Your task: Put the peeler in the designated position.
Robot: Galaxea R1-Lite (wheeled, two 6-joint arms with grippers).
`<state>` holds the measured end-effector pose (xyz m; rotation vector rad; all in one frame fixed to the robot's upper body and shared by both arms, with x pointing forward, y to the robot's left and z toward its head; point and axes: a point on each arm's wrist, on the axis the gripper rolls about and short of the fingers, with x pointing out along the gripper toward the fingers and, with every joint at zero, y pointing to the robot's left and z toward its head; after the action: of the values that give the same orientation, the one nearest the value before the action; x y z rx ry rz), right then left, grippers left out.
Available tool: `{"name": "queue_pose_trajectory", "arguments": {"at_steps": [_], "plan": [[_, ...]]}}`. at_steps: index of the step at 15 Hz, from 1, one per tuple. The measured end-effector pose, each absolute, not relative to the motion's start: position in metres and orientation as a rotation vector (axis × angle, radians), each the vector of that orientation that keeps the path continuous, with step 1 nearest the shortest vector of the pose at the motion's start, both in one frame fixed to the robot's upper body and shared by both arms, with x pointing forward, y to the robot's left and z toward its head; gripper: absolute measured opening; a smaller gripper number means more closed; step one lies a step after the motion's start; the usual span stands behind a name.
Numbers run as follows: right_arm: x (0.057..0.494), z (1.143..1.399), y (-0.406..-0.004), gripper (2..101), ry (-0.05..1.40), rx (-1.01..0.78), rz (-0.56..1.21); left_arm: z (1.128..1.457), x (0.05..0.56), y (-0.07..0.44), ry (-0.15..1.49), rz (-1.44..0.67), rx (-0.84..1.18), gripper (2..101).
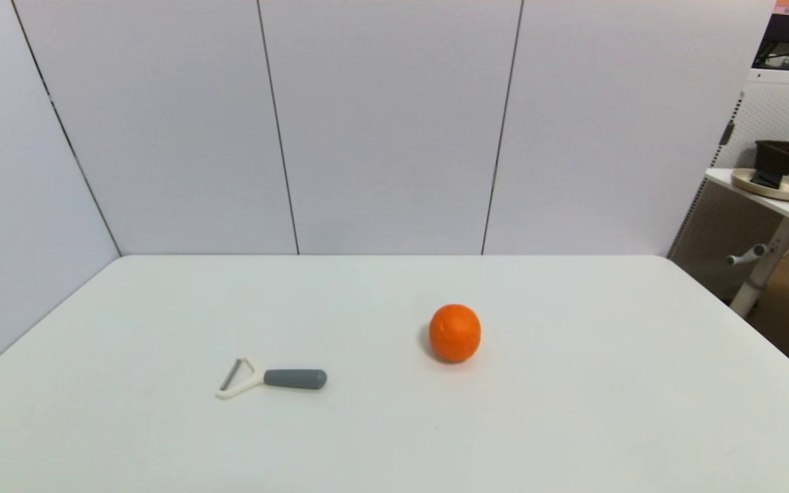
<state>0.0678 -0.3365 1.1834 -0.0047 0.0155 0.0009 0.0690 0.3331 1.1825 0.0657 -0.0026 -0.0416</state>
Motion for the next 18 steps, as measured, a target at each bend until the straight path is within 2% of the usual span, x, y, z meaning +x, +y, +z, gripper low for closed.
{"name": "queue_pose_trajectory", "arguments": {"at_steps": [16,18], "plan": [[0.068,1.183,-0.336,98.0,0.016,-0.004,0.001,1.183,0.070,0.334,0.011,-0.013,-0.001,97.8],[0.068,1.183,-0.336,98.0,0.016,-0.004,0.001,1.194,0.069,0.333,0.026,-0.031,0.019,97.8]]}}
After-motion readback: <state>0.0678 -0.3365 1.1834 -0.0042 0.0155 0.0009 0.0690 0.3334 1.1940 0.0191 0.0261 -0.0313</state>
